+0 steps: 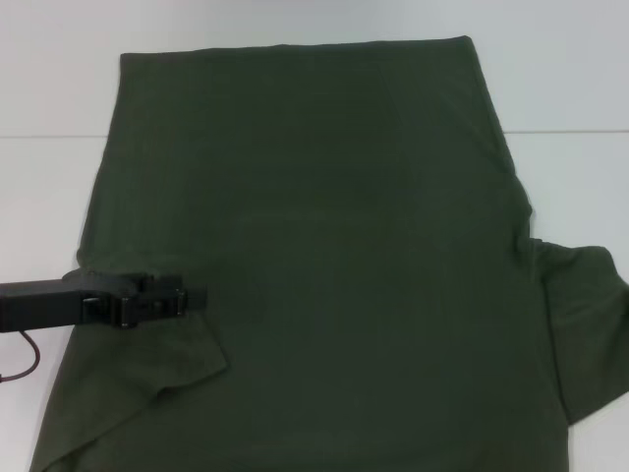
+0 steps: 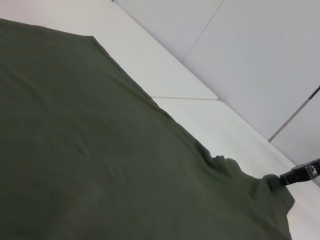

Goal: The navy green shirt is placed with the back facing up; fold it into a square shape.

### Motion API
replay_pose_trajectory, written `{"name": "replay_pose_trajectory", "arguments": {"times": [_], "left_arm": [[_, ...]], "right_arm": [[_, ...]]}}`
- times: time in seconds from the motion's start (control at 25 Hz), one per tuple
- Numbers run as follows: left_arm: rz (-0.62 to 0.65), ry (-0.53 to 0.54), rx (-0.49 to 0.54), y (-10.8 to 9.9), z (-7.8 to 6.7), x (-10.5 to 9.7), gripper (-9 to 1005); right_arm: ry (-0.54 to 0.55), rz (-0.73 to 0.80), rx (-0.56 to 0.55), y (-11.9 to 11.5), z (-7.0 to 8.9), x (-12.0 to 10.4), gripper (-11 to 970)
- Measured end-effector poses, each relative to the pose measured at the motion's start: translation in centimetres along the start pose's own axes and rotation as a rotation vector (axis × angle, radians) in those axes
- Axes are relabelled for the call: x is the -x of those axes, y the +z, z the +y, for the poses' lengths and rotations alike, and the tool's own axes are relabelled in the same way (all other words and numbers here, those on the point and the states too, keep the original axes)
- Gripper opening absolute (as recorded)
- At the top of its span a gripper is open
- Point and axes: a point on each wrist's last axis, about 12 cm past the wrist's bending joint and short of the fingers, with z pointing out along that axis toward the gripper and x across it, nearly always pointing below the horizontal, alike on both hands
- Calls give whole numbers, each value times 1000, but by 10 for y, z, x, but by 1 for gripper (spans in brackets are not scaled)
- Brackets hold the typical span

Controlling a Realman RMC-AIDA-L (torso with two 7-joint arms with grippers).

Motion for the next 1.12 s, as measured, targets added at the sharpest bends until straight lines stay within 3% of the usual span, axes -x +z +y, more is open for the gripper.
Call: {"name": "replay_pose_trajectory", "arguments": {"times": [0.68,0.92,1.12], "left_arm": [[-47,-19,7,-9,2,-2,595],[-56,-31,7,-10,2,0,595],[-61,-42,13,-14,4,5,595]], "right_arm": [[38,-66,-68,-7,-4,19,16],[35,-42,5,-18,6,23,18],[25,-60,116,-49,16,27,19]]}}
